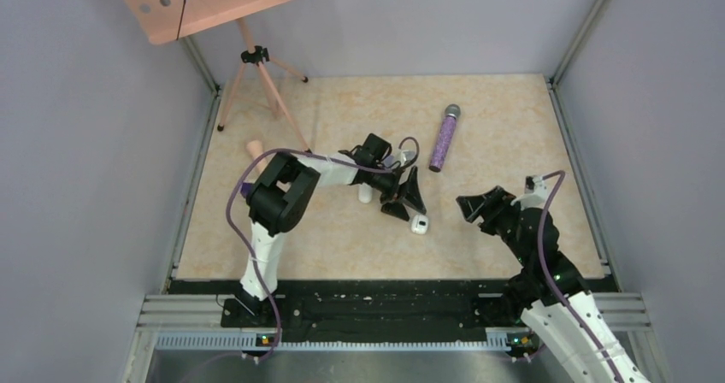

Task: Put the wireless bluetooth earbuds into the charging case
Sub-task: Place the charging case at the center of the board, then reset both arms

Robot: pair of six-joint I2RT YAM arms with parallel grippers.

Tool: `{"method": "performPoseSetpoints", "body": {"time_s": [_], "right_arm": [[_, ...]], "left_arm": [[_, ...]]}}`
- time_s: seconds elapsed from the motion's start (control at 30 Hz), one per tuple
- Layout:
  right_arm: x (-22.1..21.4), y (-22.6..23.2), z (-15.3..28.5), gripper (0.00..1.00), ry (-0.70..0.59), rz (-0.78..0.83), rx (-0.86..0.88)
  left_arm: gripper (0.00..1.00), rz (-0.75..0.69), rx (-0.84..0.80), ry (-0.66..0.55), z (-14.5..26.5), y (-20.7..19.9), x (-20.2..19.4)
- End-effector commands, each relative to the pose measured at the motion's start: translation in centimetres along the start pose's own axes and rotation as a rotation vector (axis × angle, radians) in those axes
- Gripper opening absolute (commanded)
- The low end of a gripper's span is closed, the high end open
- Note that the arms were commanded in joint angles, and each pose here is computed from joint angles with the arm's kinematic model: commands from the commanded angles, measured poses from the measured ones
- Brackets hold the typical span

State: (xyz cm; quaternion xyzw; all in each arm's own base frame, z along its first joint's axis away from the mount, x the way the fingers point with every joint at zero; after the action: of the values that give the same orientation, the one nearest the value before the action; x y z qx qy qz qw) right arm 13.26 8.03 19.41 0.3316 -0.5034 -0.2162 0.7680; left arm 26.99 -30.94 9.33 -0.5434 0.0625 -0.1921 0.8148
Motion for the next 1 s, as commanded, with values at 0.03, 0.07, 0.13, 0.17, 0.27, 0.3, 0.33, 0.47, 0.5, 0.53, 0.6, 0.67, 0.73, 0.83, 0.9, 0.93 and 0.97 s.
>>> {"method": "performPoseSetpoints", "body": {"time_s": [0.03,0.07,0.13,0.17,0.27,0.3,0.33,0.47,0.5,0.53,0.6,0.67,0.73,0.83,0.9,0.93,0.97], "right_arm": [[1.5,1.7,0.1,0.73,-0.007,0.041,0.018],[1.7,1.6,0.0,0.74,-0.001,0.048,-0.011],[2.3,1.7,0.0,0.74,0.004,0.068,-0.081],[2.6,1.5,-0.1,0.75,0.009,0.075,-0.151],[4.0,1.9,-0.8,0.99,0.059,0.145,-0.331],[4.4,2.0,-1.1,0.99,0.078,0.188,-0.369],[4.9,2.2,-1.4,0.99,0.092,0.222,-0.407],[6.2,2.6,-2.7,0.99,0.077,0.297,-0.489],[6.4,2.6,-2.9,0.99,0.063,0.299,-0.508],[6.6,2.6,-3.1,0.99,0.048,0.299,-0.526],[6.9,2.5,-3.3,0.99,0.028,0.298,-0.55],[6.9,2.6,-3.4,0.99,0.035,0.31,-0.549],[6.8,2.6,-3.4,0.99,0.048,0.31,-0.539],[6.5,2.5,-3.4,0.99,0.06,0.303,-0.535],[6.5,2.3,-3.3,0.99,0.051,0.298,-0.539],[6.5,2.3,-3.2,0.99,0.046,0.291,-0.538],[6.5,2.3,-3.1,0.99,0.043,0.286,-0.536]], "left_arm": [[0.99,-0.114,0.174,-0.063,2.1,-3.1,0.2],[0.99,-0.122,0.2,-0.065,2.6,-3.7,0.1],[0.99,-0.167,0.246,-0.096,4.3,-6.3,-0.3],[0.99,-0.189,0.274,-0.114,5.1,-7.6,-0.7],[0.99,-0.256,0.411,-0.216,8.6,-11.4,-2.1],[0.99,-0.278,0.467,-0.266,9.9,-12.6,-2.7],[0.99,-0.3,0.516,-0.311,11.1,-13.6,-3.3],[0.99,-0.346,0.726,-0.575,15.9,-16.4,-5.9],[0.99,-0.349,0.757,-0.631,16.9,-16.7,-6.6],[0.99,-0.351,0.792,-0.679,17.9,-17.0,-7.4],[0.99,-0.348,0.872,-0.777,19.6,-17.1,-8.9],[0.99,-0.309,0.953,-0.861,20.6,-16.2,-10.5],[0.99,-0.278,0.981,-0.929,21.2,-15.6,-12.0],[0.99,-0.23,0.977,-0.973,21.1,-14.5,-13.1],[0.99,-0.203,0.973,-0.986,20.9,-14.0,-13.6],[0.99,-0.192,0.973,-0.991,20.9,-13.8,-13.7],[0.99,-0.182,0.98,-0.995,20.9,-13.6,-13.8]]}}
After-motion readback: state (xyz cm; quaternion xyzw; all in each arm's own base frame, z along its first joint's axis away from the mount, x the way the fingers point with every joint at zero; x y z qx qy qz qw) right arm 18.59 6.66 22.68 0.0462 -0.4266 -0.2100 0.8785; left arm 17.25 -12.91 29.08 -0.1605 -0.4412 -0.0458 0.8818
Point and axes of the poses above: each gripper's point midway between its finger pads, its own z axis back along the fingers, its own y axis along the line the jaws close on, x = y × z, the point moved 9 cm from there along z, back along the fingers, and after that the axes turned 5 degrees about -z, right-handed, at the moved point
